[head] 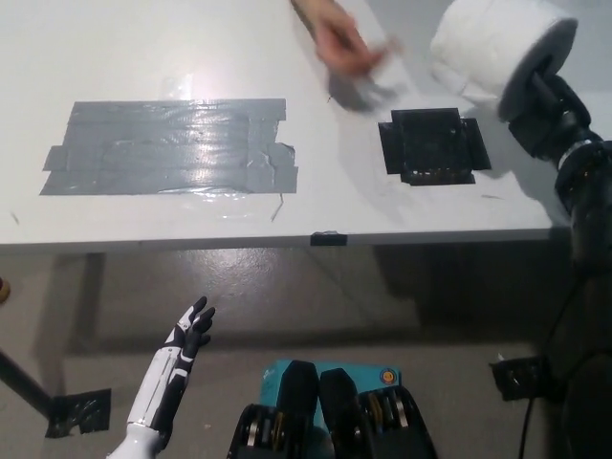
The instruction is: A person hands over a roll of toilet paper to the robot , and the robot inserts its right thumb into the hole in the centre to grab the roll, and then places it on the balck area on the desk.
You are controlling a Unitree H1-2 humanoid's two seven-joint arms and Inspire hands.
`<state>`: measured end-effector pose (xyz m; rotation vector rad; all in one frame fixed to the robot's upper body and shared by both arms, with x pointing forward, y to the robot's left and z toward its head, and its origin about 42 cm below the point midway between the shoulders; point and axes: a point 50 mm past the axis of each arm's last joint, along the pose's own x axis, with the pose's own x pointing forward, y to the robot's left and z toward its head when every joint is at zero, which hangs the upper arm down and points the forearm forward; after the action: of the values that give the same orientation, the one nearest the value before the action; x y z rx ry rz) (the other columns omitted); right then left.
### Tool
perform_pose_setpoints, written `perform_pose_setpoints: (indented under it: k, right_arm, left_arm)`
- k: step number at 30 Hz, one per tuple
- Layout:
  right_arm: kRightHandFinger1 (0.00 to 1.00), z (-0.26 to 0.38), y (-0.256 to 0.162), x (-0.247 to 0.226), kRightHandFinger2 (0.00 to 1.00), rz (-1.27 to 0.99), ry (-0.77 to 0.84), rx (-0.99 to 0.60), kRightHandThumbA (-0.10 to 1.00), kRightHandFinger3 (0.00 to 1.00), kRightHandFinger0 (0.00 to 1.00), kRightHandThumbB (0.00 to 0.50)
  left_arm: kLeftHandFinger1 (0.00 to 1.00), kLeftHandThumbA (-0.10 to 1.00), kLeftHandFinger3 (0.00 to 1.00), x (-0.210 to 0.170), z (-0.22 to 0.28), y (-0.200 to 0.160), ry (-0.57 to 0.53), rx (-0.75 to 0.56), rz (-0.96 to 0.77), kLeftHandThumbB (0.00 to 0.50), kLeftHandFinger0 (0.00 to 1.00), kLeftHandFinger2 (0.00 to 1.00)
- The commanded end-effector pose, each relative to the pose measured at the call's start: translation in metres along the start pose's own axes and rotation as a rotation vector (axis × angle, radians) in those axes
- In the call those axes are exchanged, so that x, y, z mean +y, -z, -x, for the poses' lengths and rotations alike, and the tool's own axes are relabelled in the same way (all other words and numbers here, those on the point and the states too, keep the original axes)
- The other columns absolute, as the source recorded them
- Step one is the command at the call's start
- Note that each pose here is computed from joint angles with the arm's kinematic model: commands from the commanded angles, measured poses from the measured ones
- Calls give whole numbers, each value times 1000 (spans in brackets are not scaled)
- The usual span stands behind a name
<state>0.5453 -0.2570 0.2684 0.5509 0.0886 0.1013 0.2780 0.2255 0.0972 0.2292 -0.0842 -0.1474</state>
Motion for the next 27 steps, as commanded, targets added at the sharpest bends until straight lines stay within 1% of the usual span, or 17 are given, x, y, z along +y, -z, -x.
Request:
perform_pose_setpoints:
  k: [1, 2, 5, 7, 9, 10, 11, 12, 14, 17, 18, 20, 22, 24, 25, 26, 27]
  right_arm:
    - [440, 39, -140, 77, 830, -115, -375, -301, -100, 1000, 0, 71]
    - [446, 42, -145, 79, 842, -86, -364, -308, -100, 1000, 0, 83]
    - [475, 48, -158, 76, 897, 90, -345, -329, -100, 1000, 0, 74]
    - [479, 49, -163, 73, 879, 182, -337, -324, -100, 1000, 0, 76]
    - [510, 47, -165, 67, 896, 254, -325, -304, -100, 1000, 12, 78]
    - [518, 45, -166, 64, 904, 296, -319, -287, -100, 1000, 1, 68]
    - [513, 43, -165, 61, 913, 335, -300, -269, -100, 1000, 0, 80]
    - [476, 39, -162, 57, 890, 382, -264, -235, -100, 1000, 0, 96]
    - [476, 34, -159, 56, 890, 443, -222, -204, -100, 1000, 0, 123]
    - [505, 26, -152, 51, 917, 555, -175, -141, -100, 1000, 0, 102]
    - [542, 22, -150, 48, 975, 592, -160, -114, -100, 1000, 0, 83]
    - [581, 14, -147, 42, 1000, 656, -121, -65, -100, 1000, 3, 85]
    - [590, 10, -145, 38, 1000, 703, -97, -30, -100, 1000, 12, 80]
    - [616, 3, -143, 35, 1000, 759, -70, -3, -100, 1000, 44, 90]
    - [652, -1, -141, 33, 1000, 822, -60, 7, -100, 1000, 94, 86]
    - [669, -4, -141, 33, 1000, 864, -46, 15, -100, 1000, 125, 103]
    - [674, -5, -140, 33, 1000, 892, -36, 20, -100, 1000, 138, 104]
  left_arm:
    - [1000, 1000, 1000, 10, -15, -20, -29, -92, -18, 167, 1000, 1000]
    - [1000, 1000, 1000, 10, -15, -20, -29, -92, -18, 164, 1000, 1000]
    - [1000, 1000, 1000, 11, -15, -19, -30, -98, -20, 156, 1000, 1000]
    - [1000, 1000, 1000, 11, -15, -19, -30, -97, -29, 148, 1000, 1000]
    - [1000, 1000, 1000, 11, -14, -19, -31, -98, -31, 149, 1000, 1000]
    - [1000, 1000, 1000, 11, -14, -19, -32, -97, -28, 150, 1000, 1000]
    - [1000, 1000, 1000, 11, -14, -19, -31, -93, -25, 156, 1000, 1000]
    - [1000, 1000, 1000, 11, -14, -19, -29, -86, -24, 162, 1000, 1000]
    - [1000, 1000, 1000, 10, -14, -18, -26, -85, -22, 155, 1000, 1000]
    - [1000, 1000, 1000, 10, -13, -18, -26, -89, -27, 161, 1000, 1000]
    - [1000, 1000, 1000, 9, -13, -18, -28, -87, -28, 168, 1000, 1000]
    - [1000, 1000, 1000, 8, -12, -18, -30, -84, -31, 166, 1000, 1000]
    - [1000, 1000, 1000, 8, -12, -19, -27, -87, -33, 154, 1000, 1000]
    - [1000, 1000, 1000, 8, -13, -19, -27, -89, -35, 161, 1000, 1000]
    - [1000, 1000, 1000, 9, -13, -19, -26, -92, -38, 157, 1000, 1000]
    - [1000, 1000, 1000, 9, -14, -18, -26, -94, -38, 153, 1000, 1000]
    - [1000, 1000, 1000, 9, -14, -18, -26, -95, -38, 153, 1000, 1000]
